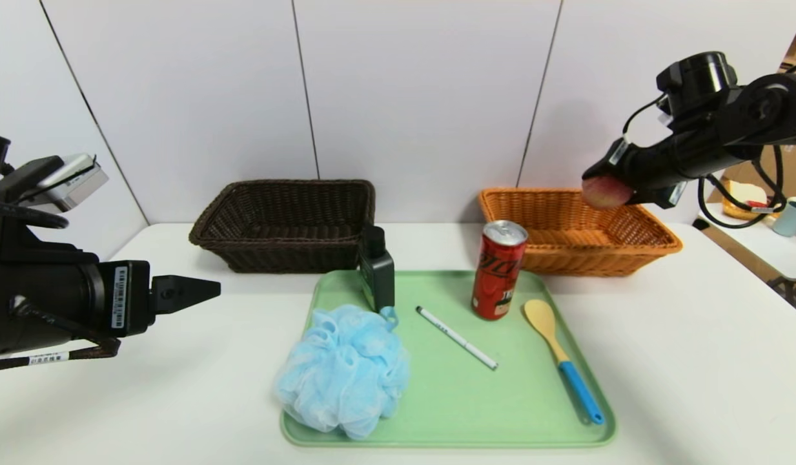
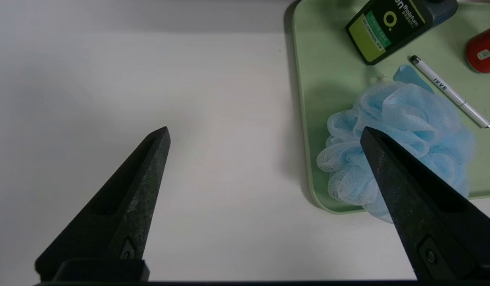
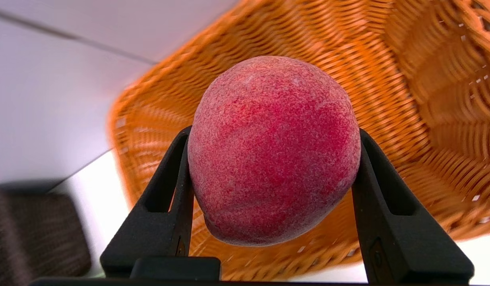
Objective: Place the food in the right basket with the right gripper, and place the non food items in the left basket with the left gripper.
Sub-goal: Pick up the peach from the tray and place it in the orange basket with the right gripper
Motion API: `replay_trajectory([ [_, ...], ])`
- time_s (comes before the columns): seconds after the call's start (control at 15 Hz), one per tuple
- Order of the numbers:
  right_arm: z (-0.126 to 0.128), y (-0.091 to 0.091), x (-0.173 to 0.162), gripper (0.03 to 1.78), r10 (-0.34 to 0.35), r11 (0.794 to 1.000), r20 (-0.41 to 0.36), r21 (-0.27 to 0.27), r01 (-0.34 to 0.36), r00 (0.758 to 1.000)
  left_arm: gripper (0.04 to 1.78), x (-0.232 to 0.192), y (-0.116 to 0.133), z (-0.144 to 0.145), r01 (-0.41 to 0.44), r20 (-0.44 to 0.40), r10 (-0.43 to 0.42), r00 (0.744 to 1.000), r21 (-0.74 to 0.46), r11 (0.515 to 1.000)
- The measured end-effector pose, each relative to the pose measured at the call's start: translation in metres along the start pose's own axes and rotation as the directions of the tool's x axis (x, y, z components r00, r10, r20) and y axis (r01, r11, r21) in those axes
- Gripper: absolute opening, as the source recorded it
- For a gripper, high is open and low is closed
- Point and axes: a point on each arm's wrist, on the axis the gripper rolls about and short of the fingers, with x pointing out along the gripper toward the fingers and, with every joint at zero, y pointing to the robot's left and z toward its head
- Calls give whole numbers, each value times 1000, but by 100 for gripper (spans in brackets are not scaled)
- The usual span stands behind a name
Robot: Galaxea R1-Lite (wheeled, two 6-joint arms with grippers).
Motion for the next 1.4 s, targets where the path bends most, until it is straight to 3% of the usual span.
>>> replay_trajectory([
  [0.33,-4,-20,38,109,-77,997,-49,-12,77,996,169,0,-3,1,34,44,-35,998,5,999],
  [0.8,-7,-24,53,144,-82,997,-57,-6,82,995,169,1,-3,0,31,38,-31,999,4,1000],
  [1.07,-2,-15,36,155,-97,995,10,-2,97,995,169,1,-2,-3,29,34,-30,999,3,1000],
  [1.4,0,11,-25,163,-50,998,83,-25,52,995,169,0,-1,-5,32,32,-32,999,1,999],
])
